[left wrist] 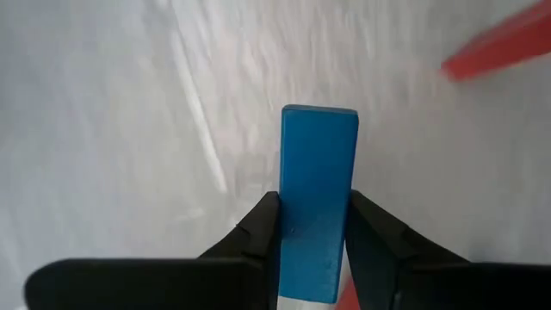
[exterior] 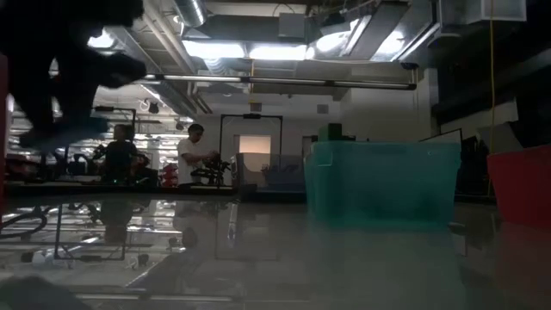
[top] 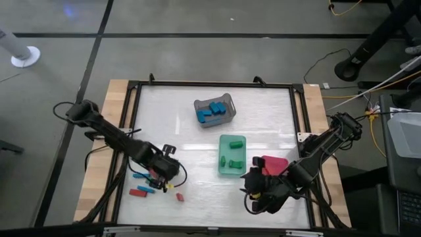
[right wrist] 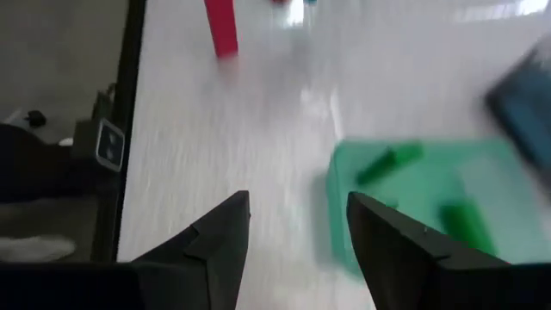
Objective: Sort blocks
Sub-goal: Put the blue block into the gray bin
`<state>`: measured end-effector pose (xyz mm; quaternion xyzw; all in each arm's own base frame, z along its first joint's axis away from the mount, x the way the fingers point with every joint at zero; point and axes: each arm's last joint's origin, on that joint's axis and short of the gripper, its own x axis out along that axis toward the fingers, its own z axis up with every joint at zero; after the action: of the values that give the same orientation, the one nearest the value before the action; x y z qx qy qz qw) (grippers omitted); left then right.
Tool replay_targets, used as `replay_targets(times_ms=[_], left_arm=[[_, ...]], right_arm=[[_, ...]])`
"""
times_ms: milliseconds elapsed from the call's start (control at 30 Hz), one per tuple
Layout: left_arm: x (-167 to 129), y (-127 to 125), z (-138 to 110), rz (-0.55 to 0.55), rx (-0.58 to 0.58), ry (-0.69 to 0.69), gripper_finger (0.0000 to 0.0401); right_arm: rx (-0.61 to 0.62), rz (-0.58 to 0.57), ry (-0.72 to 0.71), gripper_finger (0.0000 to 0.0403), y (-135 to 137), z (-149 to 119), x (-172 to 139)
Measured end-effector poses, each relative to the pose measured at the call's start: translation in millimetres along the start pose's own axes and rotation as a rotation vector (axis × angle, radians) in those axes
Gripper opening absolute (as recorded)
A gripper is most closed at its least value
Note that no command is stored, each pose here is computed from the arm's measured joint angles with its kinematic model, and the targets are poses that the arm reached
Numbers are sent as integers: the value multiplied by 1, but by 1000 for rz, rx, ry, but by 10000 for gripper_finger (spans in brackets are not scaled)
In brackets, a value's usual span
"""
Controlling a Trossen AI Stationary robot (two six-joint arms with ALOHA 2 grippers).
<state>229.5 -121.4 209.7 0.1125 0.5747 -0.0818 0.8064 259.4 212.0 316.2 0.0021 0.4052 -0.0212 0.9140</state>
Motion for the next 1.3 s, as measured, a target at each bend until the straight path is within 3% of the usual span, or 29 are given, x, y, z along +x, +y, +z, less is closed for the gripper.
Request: replay_targets(times_ms=[200, 400, 567, 733, 1167, 1300], left_arm=[[-38, 16, 2, -26, -72, -209, 81], [-67, 28, 13, -129, -135, -470, 82], [-76, 34, 22, -220, -150, -594, 82], [-72, 34, 27, -236, -152, -602, 82], [-54, 31, 37, -239, -121, -573, 87], [-50, 29, 42, -254, -104, -594, 87]], right_arm=[[-198, -66, -157, 198, 7, 12, 7], [-525, -122, -246, 198, 16, 27, 39], [-673, -199, -329, 198, 11, 46, 67], [-725, -228, -389, 198, -4, 63, 87], [-729, 33, -457, 198, -38, 83, 105], [-731, 52, -456, 198, -41, 84, 106]])
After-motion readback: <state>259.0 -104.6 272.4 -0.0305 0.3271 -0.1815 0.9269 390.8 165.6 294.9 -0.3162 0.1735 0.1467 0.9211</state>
